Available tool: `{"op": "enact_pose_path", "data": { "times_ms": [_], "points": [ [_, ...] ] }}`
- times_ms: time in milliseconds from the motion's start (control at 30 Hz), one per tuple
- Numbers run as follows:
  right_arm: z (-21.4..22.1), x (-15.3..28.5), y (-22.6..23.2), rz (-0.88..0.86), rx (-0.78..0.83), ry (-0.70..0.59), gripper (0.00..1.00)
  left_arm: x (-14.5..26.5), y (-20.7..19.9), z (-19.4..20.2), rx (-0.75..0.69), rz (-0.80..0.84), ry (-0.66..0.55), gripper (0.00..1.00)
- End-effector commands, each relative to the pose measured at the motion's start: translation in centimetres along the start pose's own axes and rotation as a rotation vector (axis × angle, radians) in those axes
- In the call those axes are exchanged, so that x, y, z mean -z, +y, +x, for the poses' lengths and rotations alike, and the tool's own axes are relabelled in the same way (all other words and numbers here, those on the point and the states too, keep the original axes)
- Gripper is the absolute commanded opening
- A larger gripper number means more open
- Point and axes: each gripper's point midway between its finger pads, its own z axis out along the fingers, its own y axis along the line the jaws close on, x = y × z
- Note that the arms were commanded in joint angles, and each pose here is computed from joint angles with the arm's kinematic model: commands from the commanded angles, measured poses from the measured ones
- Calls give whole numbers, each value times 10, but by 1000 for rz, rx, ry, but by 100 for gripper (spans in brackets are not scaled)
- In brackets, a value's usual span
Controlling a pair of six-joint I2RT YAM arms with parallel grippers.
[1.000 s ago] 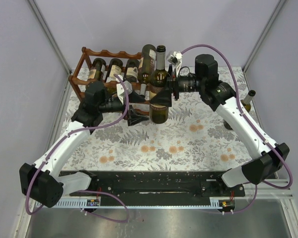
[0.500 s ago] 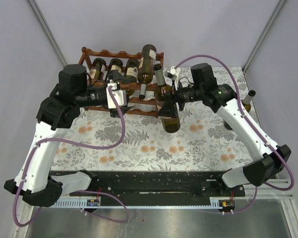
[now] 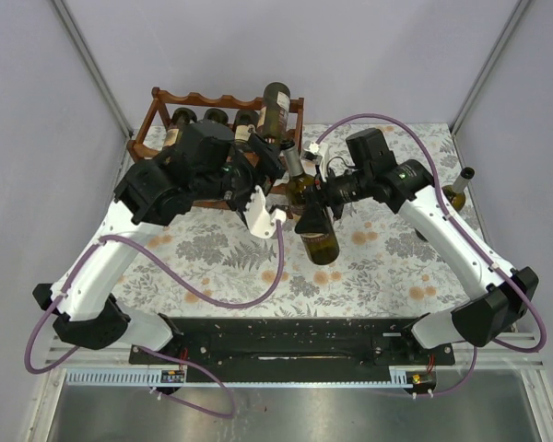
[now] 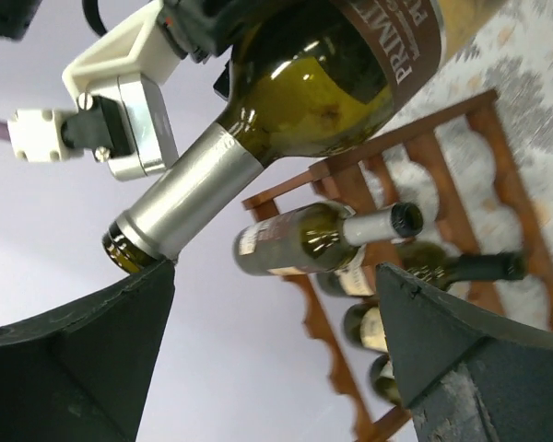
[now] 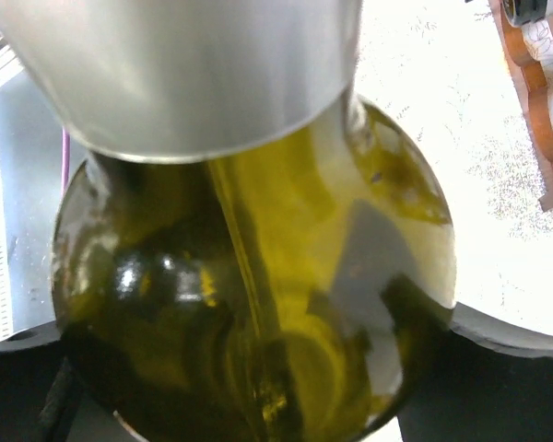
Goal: Put the wine bottle on the wine rack
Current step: Adjust the wine bottle.
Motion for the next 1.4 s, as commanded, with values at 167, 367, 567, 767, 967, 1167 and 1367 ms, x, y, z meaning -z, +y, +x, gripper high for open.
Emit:
{"op": "enact_pose_path", "data": {
  "times_ms": [167, 367, 567, 767, 967, 1167, 1367],
  "points": [
    [-18, 8, 29, -106, 59, -61, 0, 1, 30, -3, -392, -76, 135, 90],
    [-13, 5, 25, -100, 52, -48, 0, 7, 46, -4, -415, -143, 168, 89],
    [-10, 5, 24, -93, 56, -42, 0, 25, 53, -3, -397, -183, 194, 88],
    [-12, 4, 26, -112, 45, -38, 0, 13, 40, -3, -429, -126, 180, 88],
    [-12, 5, 28, -117, 39, -38, 0, -8, 35, -3, -471, -77, 172, 88],
    [-11, 5, 28, -119, 33, -36, 0, -21, 35, -7, -492, -56, 163, 87],
    [-12, 6, 30, -120, 37, -39, 0, -30, 22, 2, -487, -6, 204, 81]
  ]
}}
